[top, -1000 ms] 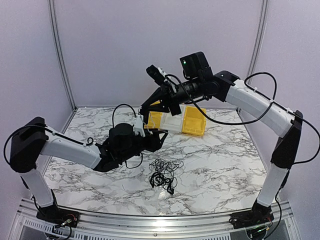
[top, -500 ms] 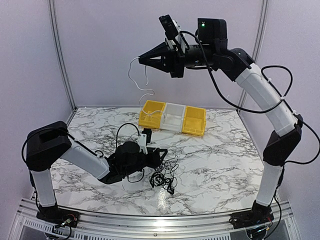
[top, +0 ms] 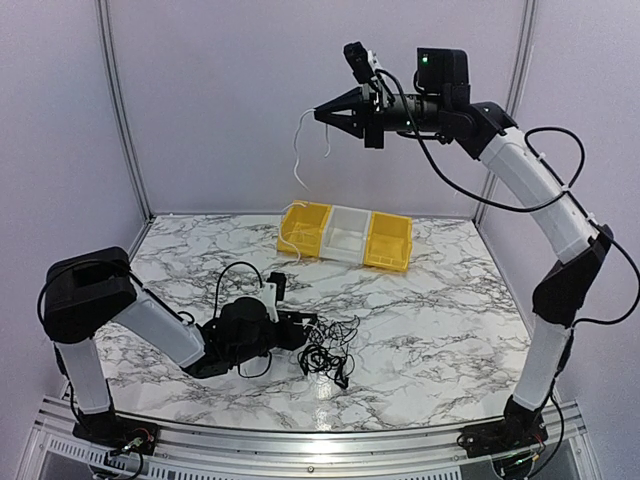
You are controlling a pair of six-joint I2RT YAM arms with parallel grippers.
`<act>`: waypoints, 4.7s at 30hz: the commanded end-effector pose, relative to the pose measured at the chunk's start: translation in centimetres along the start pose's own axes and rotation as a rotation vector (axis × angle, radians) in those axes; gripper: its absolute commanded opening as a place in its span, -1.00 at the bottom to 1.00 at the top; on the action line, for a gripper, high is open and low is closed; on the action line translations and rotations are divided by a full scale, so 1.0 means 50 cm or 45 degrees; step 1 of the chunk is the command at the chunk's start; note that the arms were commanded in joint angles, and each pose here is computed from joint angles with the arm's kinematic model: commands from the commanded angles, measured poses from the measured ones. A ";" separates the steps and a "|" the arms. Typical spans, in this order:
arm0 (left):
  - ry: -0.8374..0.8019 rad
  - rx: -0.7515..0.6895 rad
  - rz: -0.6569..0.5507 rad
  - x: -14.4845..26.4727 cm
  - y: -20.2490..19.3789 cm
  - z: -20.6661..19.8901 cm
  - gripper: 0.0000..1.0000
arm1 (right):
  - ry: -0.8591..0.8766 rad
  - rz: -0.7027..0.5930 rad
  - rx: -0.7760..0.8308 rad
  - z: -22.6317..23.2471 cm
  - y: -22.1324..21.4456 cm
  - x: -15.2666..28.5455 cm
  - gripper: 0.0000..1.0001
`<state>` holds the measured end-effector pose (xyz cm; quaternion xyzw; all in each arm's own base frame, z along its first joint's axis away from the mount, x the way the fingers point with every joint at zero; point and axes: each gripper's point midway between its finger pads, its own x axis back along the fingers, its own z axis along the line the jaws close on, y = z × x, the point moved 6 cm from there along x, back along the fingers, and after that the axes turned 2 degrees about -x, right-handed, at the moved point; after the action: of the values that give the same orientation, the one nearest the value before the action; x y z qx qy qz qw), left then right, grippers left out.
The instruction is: Untangle the cables
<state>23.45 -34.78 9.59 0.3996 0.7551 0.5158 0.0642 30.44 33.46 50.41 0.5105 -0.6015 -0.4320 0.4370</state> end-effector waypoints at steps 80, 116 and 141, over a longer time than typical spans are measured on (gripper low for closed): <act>0.091 -0.013 -0.132 0.089 0.086 0.000 0.12 | -0.957 0.774 -0.803 -0.311 -0.782 0.255 -0.55; 0.018 0.009 -0.171 0.091 0.121 -0.030 -0.04 | 0.494 0.650 -0.327 0.363 -0.514 -0.056 0.41; 0.169 -0.053 -0.160 0.171 0.114 0.023 0.62 | -0.050 0.745 -0.517 0.186 -0.591 -0.031 -1.00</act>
<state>21.24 -28.83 17.05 0.3369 0.7794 0.5203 0.0915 27.86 33.32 18.35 0.2140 -0.6186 -0.3933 0.6457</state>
